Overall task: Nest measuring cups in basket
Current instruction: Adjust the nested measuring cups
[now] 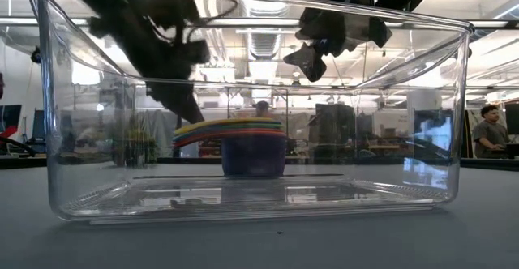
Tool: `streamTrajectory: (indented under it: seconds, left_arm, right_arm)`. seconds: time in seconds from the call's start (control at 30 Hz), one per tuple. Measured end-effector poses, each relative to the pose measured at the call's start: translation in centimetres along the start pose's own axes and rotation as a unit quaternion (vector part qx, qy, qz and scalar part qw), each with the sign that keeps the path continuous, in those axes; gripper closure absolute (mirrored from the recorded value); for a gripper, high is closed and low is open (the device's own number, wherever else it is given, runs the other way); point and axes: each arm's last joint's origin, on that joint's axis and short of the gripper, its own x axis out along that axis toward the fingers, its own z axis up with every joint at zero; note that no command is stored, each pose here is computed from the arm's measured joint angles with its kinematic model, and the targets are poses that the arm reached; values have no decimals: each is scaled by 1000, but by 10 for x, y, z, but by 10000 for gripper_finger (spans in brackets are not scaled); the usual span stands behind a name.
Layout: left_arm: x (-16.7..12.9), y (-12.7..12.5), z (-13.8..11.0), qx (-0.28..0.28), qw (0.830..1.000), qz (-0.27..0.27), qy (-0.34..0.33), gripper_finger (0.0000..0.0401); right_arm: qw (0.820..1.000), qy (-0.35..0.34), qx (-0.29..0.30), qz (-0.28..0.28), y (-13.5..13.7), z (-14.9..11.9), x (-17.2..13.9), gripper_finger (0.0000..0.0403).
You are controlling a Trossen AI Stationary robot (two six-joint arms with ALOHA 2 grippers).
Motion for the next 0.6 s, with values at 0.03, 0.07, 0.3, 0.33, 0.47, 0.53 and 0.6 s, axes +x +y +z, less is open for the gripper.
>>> streamTrajectory:
  seconds: [0.03,0.07,0.3,0.33,0.47,0.53,0.6]
  left_arm:
    - [5,-1,0,2,1000,2,9,284]
    - [9,-2,0,6,1000,2,15,283]
    - [25,-15,12,17,994,-99,48,282]
    - [25,-17,14,18,992,-112,53,282]
    - [22,-22,16,26,988,-131,73,282]
    - [19,-24,16,23,988,-133,73,282]
    - [15,-23,18,14,989,-135,66,282]
  right_arm:
    - [1000,0,0,-2,0,0,0,152]
    - [1000,0,-2,-3,0,0,0,152]
    - [1000,1,-2,-3,0,0,0,152]
    - [1000,2,-1,-3,0,0,0,153]
    - [1000,8,5,-3,0,-2,0,154]
    - [1000,11,9,-3,0,-3,0,154]
    - [1000,15,13,-3,0,-4,0,154]
